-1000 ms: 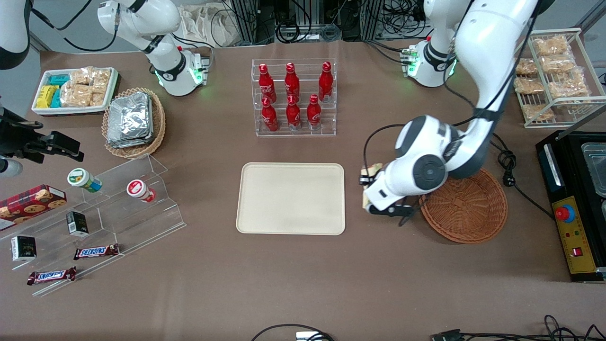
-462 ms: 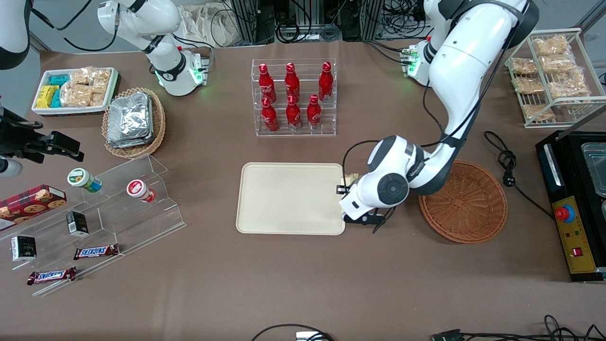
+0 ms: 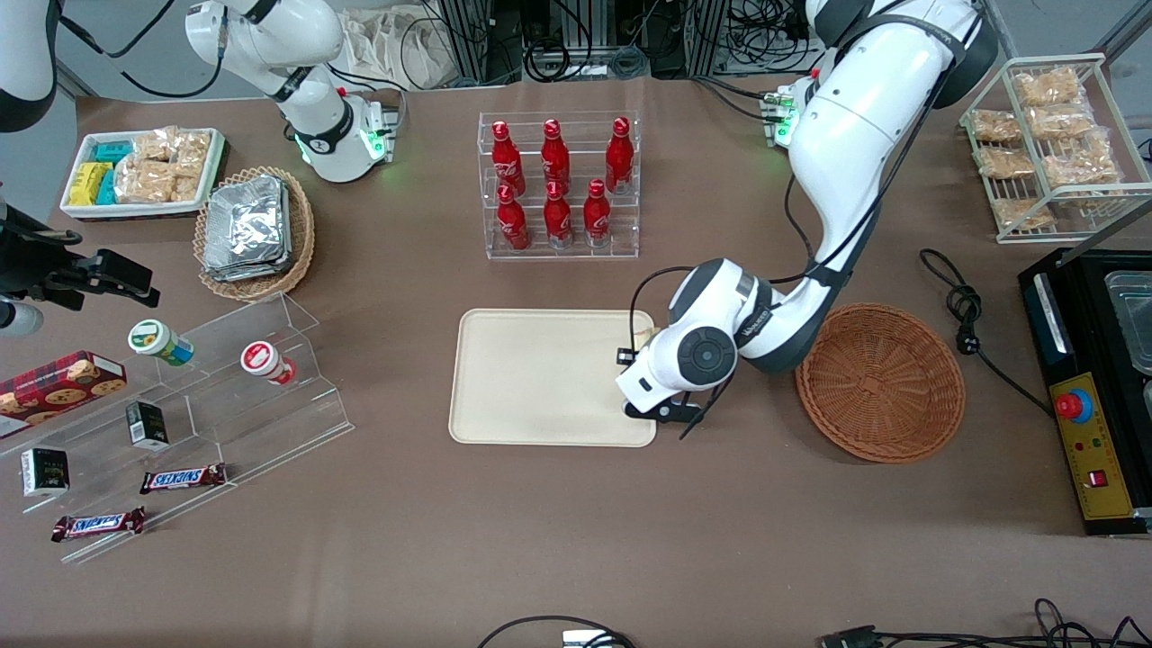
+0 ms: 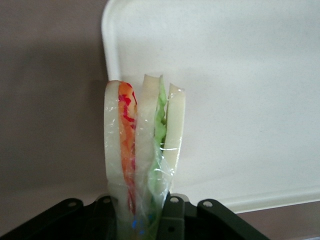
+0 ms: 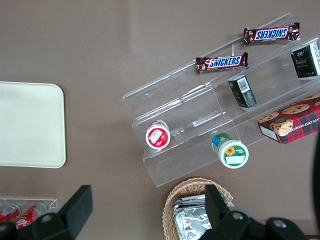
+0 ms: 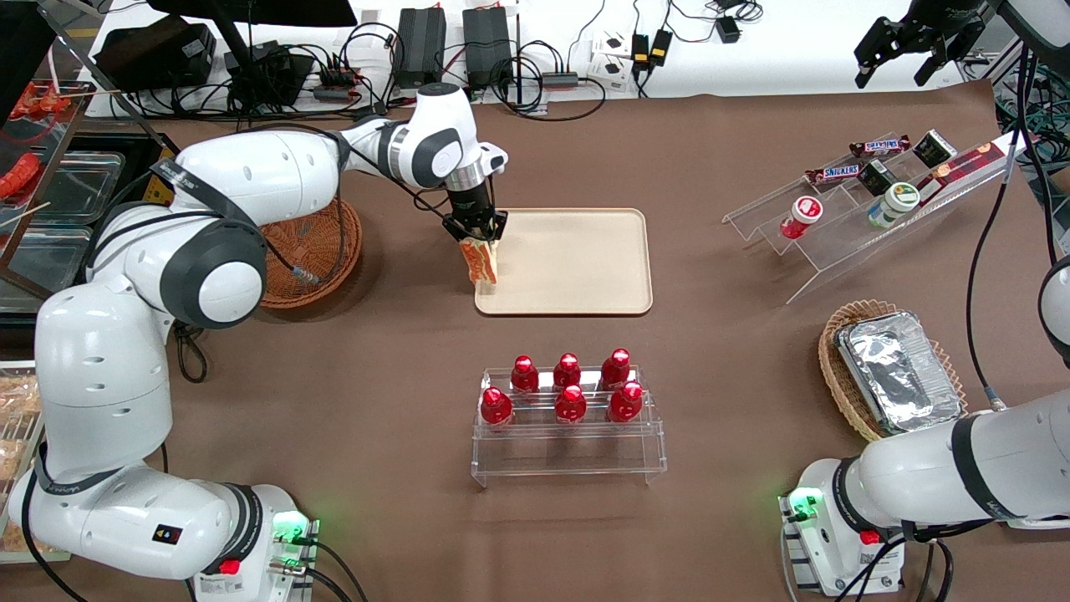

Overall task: Place sandwich from basket to tray
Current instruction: 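Carry the held sandwich with the left gripper over the cream tray, then lower the sandwich onto the tray and open the left gripper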

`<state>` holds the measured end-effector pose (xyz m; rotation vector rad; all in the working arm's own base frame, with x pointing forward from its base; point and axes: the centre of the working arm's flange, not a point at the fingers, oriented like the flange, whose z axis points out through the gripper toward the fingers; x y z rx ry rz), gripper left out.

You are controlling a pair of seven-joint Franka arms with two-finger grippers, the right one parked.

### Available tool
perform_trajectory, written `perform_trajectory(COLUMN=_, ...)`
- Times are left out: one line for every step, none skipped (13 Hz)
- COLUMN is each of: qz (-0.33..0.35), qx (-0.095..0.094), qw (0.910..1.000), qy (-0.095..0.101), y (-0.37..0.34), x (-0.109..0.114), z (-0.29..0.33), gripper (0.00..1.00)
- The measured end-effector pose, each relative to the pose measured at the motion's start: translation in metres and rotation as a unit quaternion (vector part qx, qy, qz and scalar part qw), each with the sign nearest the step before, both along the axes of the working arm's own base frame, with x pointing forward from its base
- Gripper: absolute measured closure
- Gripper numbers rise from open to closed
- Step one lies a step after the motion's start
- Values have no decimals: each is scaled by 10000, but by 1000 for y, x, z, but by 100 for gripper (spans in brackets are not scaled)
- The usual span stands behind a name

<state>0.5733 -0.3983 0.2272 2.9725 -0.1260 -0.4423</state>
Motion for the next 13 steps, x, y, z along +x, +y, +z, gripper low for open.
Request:
perform_trajectory(qz=-3, qx=15, qw=10000, qy=-11, y=-5, x=-1, z=-2, gripper=78)
perform_trajectory(qz=-32, qx=39, qw=10000, qy=-40, y=-9, x=-1, z=-4, gripper=78)
perform_trajectory(qz=-57, qx=51, qw=10000, qy=-56, y=-13, x=-1, z=-6, gripper=78)
perform_trajectory(qz=-61, qx=56, qw=9999, qy=-67, y=-16, x=-1, z=-8, gripper=78)
perform_trajectory(qz=-35, qx=61, qw=9999, qy=-88, y=-19, x=-2, z=-10, gripper=78)
perform_trajectory(qz=7, qx=57, qw=9999, qy=-107, y=-21, x=-3, z=-14, gripper=78)
perform_trajectory(qz=41, qx=57, qw=9999, qy=-109, y=-23, x=-4, z=-18, gripper=78)
perform_trajectory(qz=49, qx=67, qw=9999, qy=-109, y=-24, x=-5, z=-22, gripper=77)
perform_trajectory(qz=36, qx=89, qw=9999, qy=-132, y=-24, x=-5, z=-25, gripper=76)
perform_trajectory(qz=27, qx=113, qw=9998, qy=-156, y=-24, x=-4, z=-25, gripper=75)
perform_trajectory(qz=25, qx=131, qw=9997, qy=-184, y=-24, x=-3, z=-24, gripper=67)
perform_trajectory(qz=35, qx=157, qw=9996, qy=-214, y=-23, x=-2, z=-23, gripper=57)
perform_trajectory(qz=62, qx=171, qw=9996, qy=-235, y=-23, x=-1, z=-22, gripper=46)
